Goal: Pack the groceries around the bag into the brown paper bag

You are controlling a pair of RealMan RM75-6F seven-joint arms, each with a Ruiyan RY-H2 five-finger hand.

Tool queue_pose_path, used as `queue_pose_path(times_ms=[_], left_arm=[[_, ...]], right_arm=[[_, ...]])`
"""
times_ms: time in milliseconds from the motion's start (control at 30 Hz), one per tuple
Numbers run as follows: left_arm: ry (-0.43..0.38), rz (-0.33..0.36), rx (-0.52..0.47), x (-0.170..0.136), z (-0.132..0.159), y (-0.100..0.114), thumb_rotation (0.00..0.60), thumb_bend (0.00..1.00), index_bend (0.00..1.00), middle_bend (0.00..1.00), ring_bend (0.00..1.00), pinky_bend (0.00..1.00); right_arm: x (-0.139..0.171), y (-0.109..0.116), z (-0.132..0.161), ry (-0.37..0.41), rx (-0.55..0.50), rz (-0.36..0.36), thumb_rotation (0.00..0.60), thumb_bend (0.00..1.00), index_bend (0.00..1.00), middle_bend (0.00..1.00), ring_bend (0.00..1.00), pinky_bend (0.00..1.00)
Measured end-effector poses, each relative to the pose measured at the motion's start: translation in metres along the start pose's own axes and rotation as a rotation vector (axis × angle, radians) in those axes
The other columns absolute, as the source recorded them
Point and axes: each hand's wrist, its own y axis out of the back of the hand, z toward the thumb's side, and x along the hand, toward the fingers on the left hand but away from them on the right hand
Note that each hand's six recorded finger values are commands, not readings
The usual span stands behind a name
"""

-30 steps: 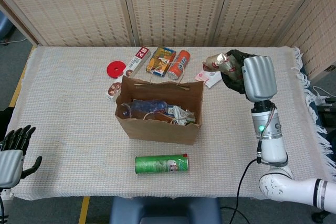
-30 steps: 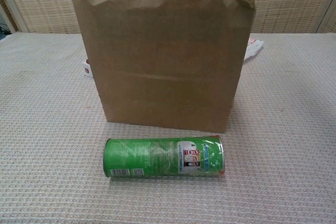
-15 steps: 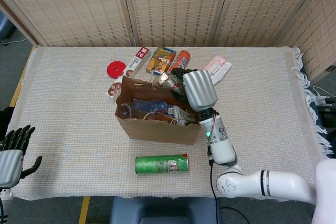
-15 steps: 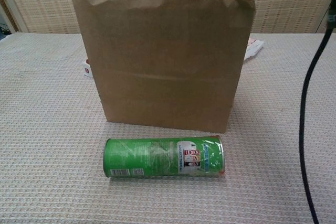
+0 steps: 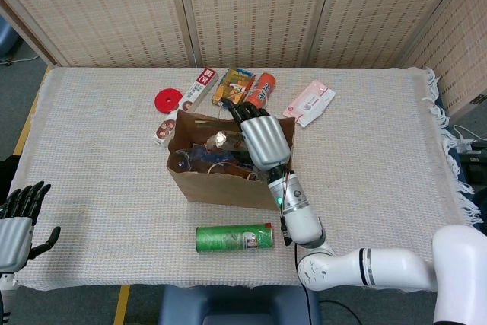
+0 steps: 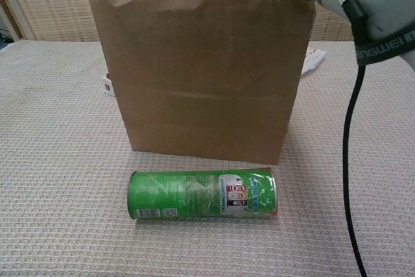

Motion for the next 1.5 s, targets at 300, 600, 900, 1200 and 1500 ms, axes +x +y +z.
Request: queue_pose_path(times_ms=[300, 600, 900, 1200, 1500], left_arm=[[0.007, 0.004, 0.008, 0.000, 0.000, 0.000, 0.600, 0.35, 0.00, 0.00, 0.00, 0.00], [0.009, 0.008, 0.016, -0.001, 0.001, 0.000, 0.600, 0.35, 0.00, 0.00, 0.00, 0.00], [0.016, 0.013, 0.026, 0.000, 0.002, -0.001, 0.600, 0.35, 0.00, 0.00, 0.00, 0.00], [0.015, 0.012, 0.023, 0.000, 0.002, -0.001, 0.600, 0.35, 0.00, 0.00, 0.00, 0.00], [0.014, 0.011, 0.021, 0.000, 0.002, -0.001, 0.600, 0.35, 0.00, 0.00, 0.00, 0.00]], right_arm=[[0.013, 0.027, -0.013, -0.008, -0.038, -0.027, 0.600, 0.09, 0.00, 0.14, 0.08, 0.23], [0.055, 0.052, -0.048, 0.012, -0.128, 0.000, 0.600, 0.09, 0.00, 0.14, 0.08, 0.21], [0.098, 0.051, -0.056, 0.102, -0.295, 0.130, 0.600, 0.09, 0.00, 0.14, 0.08, 0.21], [0.120, 0.027, -0.029, 0.221, -0.337, 0.302, 0.600, 0.09, 0.00, 0.14, 0.08, 0.21], [0.124, 0.022, -0.004, 0.307, -0.335, 0.316, 0.600, 0.09, 0.00, 0.14, 0.08, 0.21]])
